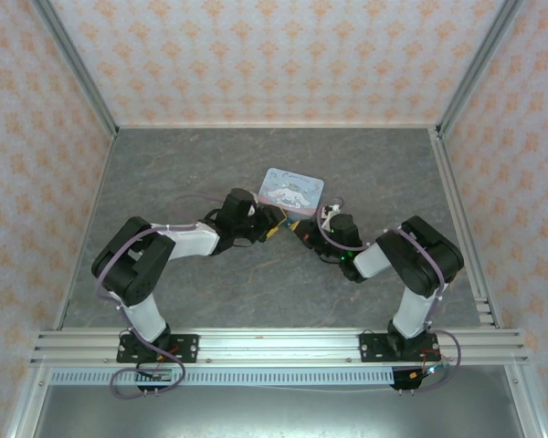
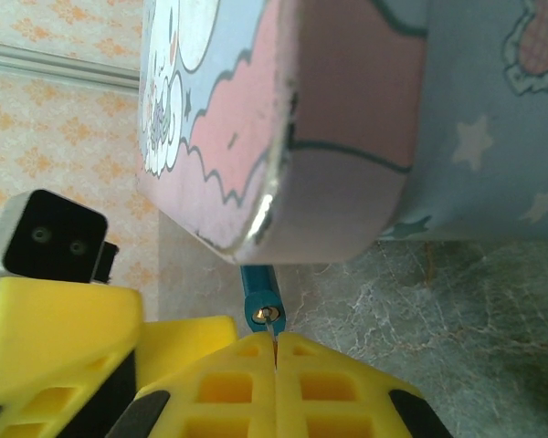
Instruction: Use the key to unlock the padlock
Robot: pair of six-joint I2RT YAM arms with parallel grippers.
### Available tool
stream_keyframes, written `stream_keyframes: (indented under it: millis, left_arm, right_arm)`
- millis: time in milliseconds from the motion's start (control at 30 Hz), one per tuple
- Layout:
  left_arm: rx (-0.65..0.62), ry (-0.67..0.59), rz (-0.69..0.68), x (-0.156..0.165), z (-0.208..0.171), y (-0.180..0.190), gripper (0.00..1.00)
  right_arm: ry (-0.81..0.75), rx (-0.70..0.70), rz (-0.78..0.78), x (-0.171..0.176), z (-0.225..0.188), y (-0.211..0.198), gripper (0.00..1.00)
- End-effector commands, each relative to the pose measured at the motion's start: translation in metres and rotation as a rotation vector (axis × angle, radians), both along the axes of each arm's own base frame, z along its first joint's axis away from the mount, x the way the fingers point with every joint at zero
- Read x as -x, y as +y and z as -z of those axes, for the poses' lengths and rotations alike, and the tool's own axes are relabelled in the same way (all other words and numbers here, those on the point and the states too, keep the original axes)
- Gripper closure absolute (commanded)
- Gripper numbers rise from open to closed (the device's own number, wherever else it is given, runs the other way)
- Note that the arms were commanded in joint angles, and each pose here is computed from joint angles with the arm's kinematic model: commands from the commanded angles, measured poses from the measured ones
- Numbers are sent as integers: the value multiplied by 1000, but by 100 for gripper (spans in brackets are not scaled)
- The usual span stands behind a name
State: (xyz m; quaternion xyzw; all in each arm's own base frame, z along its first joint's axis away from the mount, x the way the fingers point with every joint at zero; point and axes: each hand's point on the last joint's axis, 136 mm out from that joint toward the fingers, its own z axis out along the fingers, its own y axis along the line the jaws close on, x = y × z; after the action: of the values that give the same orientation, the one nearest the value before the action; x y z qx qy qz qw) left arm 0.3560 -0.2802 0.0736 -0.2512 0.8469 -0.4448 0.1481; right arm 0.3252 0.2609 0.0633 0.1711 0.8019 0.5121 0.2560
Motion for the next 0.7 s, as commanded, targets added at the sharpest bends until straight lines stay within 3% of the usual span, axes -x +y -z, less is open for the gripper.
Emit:
stream_keyframes:
  millis: [0,667]
  left_arm:
    - [9,3,-5,-4,1,-7,53]
    - [53,5,-28,-18,3,-21,69]
  right_arm:
    - [-45,-59,-6,-6,-27,8,100]
    - [58,-106,0,-1,-26,16,100]
